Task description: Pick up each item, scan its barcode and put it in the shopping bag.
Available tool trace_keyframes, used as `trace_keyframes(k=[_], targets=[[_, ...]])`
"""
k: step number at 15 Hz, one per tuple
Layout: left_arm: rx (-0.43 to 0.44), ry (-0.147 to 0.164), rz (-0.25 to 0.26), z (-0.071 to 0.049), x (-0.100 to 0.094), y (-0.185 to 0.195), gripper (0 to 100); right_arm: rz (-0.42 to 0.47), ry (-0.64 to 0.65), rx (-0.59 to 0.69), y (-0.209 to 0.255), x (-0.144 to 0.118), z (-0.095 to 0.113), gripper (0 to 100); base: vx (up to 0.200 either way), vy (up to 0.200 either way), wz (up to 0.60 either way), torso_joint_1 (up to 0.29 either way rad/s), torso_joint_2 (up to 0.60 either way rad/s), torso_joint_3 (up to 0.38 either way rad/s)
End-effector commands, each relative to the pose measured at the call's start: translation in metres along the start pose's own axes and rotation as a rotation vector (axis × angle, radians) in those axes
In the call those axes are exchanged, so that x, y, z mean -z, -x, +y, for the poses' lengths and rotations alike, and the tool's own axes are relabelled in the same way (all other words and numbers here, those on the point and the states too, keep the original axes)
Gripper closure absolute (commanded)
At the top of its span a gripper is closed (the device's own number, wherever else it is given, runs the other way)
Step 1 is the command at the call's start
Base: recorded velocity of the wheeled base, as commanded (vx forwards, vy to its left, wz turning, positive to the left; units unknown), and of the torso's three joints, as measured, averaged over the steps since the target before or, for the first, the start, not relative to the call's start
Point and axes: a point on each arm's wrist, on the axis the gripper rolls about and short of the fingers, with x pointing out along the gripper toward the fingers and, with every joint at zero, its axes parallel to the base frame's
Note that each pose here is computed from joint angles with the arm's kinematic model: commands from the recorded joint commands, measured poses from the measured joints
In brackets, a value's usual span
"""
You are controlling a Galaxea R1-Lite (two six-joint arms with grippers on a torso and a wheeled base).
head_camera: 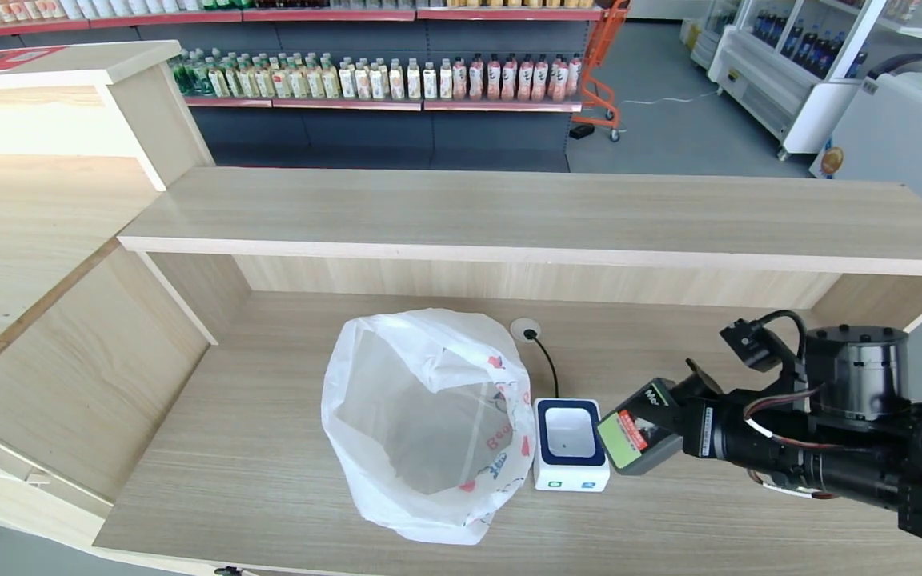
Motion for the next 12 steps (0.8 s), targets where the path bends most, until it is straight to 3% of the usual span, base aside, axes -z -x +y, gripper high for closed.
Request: trace_keyframes(k=[1, 5, 8, 12], targets=[[0.0, -0.002, 0.0, 0.0, 0.0, 0.0, 0, 0.054, 0.018, 0.022, -0.035, 0.002, -0.012, 100, 0.0, 0.0, 0.0, 0.0, 0.0, 0.0], [-0.001, -0.002, 0.0, 0.0, 0.0, 0.0, 0, 0.082, 0.025, 0.023, -0.05, 0.007, -0.017, 100, 0.0, 0.0, 0.0, 0.0, 0.0, 0.0], [-0.001, -0.003, 0.0, 0.0, 0.0, 0.0, 0, 0.046, 0.039, 0.002, -0.065, 0.01, -0.022, 100, 0.0, 0.0, 0.0, 0.0, 0.0, 0.0], [0.0, -0.003, 0.0, 0.0, 0.0, 0.0, 0, 0.055, 0.057, -0.051, -0.08, 0.013, -0.015, 100, 0.0, 0.0, 0.0, 0.0, 0.0, 0.0]])
